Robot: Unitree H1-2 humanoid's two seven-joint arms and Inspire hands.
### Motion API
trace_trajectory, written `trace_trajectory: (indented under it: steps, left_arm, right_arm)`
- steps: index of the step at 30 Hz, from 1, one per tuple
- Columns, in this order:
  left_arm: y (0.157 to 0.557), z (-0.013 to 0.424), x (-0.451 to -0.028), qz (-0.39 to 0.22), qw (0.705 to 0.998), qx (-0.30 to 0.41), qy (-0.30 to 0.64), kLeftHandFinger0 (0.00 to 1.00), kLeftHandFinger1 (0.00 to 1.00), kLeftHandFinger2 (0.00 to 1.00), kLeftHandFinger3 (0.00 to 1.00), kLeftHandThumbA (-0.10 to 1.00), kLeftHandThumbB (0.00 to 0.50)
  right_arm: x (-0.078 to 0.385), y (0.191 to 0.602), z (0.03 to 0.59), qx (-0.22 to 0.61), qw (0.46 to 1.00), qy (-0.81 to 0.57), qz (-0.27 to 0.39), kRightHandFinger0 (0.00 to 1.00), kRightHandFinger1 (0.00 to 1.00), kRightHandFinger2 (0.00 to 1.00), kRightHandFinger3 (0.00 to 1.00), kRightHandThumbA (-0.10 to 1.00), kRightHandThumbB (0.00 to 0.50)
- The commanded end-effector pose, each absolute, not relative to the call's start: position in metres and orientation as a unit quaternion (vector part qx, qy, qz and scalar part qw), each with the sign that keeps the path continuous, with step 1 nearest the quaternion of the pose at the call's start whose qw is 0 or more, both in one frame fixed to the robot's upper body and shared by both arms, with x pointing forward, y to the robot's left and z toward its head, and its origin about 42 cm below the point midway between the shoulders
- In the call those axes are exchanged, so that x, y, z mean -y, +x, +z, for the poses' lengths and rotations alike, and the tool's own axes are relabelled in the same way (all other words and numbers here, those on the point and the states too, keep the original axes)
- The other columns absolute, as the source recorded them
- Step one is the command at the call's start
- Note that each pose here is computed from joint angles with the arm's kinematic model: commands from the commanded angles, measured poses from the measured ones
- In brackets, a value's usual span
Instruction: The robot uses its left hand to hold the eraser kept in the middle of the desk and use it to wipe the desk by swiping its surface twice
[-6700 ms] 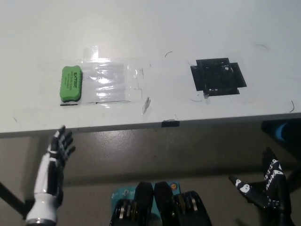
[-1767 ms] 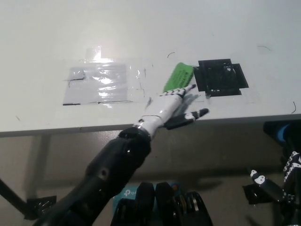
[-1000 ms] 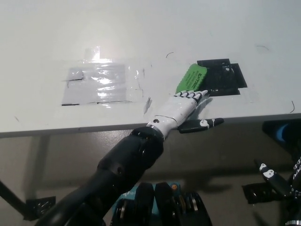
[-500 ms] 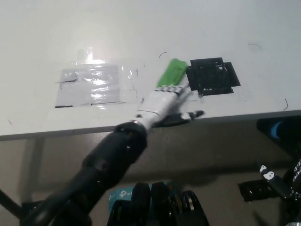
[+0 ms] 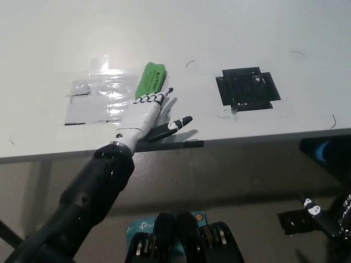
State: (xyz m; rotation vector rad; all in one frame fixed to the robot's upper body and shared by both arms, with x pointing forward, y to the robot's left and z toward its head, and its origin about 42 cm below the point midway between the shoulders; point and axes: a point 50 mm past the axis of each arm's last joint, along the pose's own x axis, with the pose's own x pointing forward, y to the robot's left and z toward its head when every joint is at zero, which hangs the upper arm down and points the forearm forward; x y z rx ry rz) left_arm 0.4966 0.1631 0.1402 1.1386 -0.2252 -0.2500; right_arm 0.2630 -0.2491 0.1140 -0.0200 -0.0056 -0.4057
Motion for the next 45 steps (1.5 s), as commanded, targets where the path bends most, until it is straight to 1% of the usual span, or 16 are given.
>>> trace_trajectory:
  steps: [1, 4, 5, 7, 12, 17, 21, 22, 24, 26, 27, 34, 37, 40, 43, 45]
  left_arm:
    - [0.437, 0.039, -0.267, -0.096, 0.807, -0.165, 0.559, 1.00, 1.00, 1.00, 1.00, 1.00, 0.337]
    - [0.429, 0.035, -0.282, -0.084, 0.806, -0.187, 0.555, 1.00, 1.00, 1.00, 1.00, 1.00, 0.382]
    - [0.426, 0.034, -0.287, -0.079, 0.812, -0.186, 0.548, 1.00, 1.00, 1.00, 1.00, 1.00, 0.349]
    - [0.420, 0.030, -0.297, -0.071, 0.815, -0.188, 0.544, 1.00, 1.00, 1.00, 1.00, 1.00, 0.348]
    - [0.407, 0.027, -0.322, -0.052, 0.807, -0.210, 0.550, 1.00, 1.00, 1.00, 1.00, 1.00, 0.413]
    - [0.397, 0.024, -0.344, -0.035, 0.808, -0.219, 0.545, 1.00, 1.00, 1.00, 1.00, 1.00, 0.432]
    - [0.387, 0.017, -0.355, -0.029, 0.803, -0.234, 0.547, 1.00, 1.00, 1.00, 1.00, 1.00, 0.395]
    - [0.377, 0.013, -0.356, -0.020, 0.813, -0.235, 0.533, 1.00, 1.00, 1.00, 1.00, 1.00, 0.347]
    - [0.377, 0.013, -0.352, -0.020, 0.816, -0.234, 0.528, 1.00, 1.00, 1.00, 1.00, 1.00, 0.341]
    - [0.369, 0.011, -0.350, -0.018, 0.821, -0.242, 0.516, 1.00, 1.00, 1.00, 1.00, 1.00, 0.349]
    - [0.363, 0.008, -0.350, -0.021, 0.829, -0.240, 0.506, 1.00, 1.00, 1.00, 1.00, 1.00, 0.415]
    - [0.368, 0.007, -0.342, -0.021, 0.838, -0.231, 0.494, 1.00, 1.00, 1.00, 1.00, 1.00, 0.457]
    - [0.373, 0.013, -0.338, -0.025, 0.844, -0.218, 0.490, 1.00, 1.00, 1.00, 1.00, 1.00, 0.442]
    - [0.381, 0.026, -0.331, -0.025, 0.852, -0.188, 0.488, 1.00, 1.00, 1.00, 1.00, 1.00, 0.475]
    - [0.403, 0.065, -0.310, -0.025, 0.873, -0.087, 0.479, 1.00, 1.00, 1.00, 1.00, 1.00, 0.344]
    - [0.419, 0.099, -0.291, -0.025, 0.889, -0.026, 0.456, 1.00, 1.00, 1.00, 1.00, 1.00, 0.324]
  right_arm:
    - [0.250, 0.262, 0.127, 0.032, 0.977, 0.003, -0.212, 1.00, 1.00, 1.00, 1.00, 1.00, 0.072]
    - [0.251, 0.263, 0.127, 0.032, 0.977, -0.003, -0.213, 1.00, 1.00, 1.00, 1.00, 1.00, 0.052]
    - [0.251, 0.263, 0.126, 0.033, 0.977, 0.002, -0.211, 1.00, 1.00, 1.00, 1.00, 1.00, 0.050]
    - [0.251, 0.261, 0.126, 0.030, 0.976, 0.007, -0.214, 1.00, 1.00, 1.00, 1.00, 1.00, 0.050]
    - [0.252, 0.259, 0.126, 0.033, 0.976, 0.003, -0.214, 1.00, 1.00, 1.00, 1.00, 1.00, 0.016]
    - [0.253, 0.259, 0.126, 0.031, 0.976, 0.004, -0.217, 1.00, 1.00, 1.00, 1.00, 1.00, 0.033]
    - [0.254, 0.258, 0.125, 0.030, 0.976, -0.003, -0.216, 1.00, 1.00, 1.00, 1.00, 1.00, 0.032]
    - [0.254, 0.258, 0.125, 0.031, 0.976, -0.003, -0.215, 1.00, 1.00, 1.00, 1.00, 1.00, 0.019]
    - [0.256, 0.257, 0.125, 0.033, 0.976, -0.003, -0.217, 1.00, 1.00, 1.00, 1.00, 1.00, 0.019]
    - [0.255, 0.257, 0.125, 0.032, 0.976, 0.000, -0.217, 1.00, 1.00, 1.00, 1.00, 1.00, 0.033]
    - [0.255, 0.258, 0.125, 0.032, 0.975, -0.005, -0.219, 1.00, 1.00, 1.00, 1.00, 1.00, 0.027]
    - [0.255, 0.257, 0.124, 0.030, 0.976, 0.000, -0.215, 1.00, 1.00, 1.00, 1.00, 1.00, 0.027]
    - [0.255, 0.257, 0.124, 0.030, 0.976, -0.006, -0.217, 1.00, 1.00, 1.00, 1.00, 1.00, 0.033]
    - [0.255, 0.257, 0.124, 0.028, 0.976, 0.000, -0.216, 1.00, 1.00, 1.00, 1.00, 1.00, 0.049]
    - [0.256, 0.256, 0.124, 0.027, 0.976, -0.007, -0.217, 1.00, 1.00, 1.00, 1.00, 1.00, 0.030]
    - [0.259, 0.255, 0.123, 0.029, 0.976, -0.011, -0.217, 1.00, 1.00, 1.00, 1.00, 1.00, 0.038]
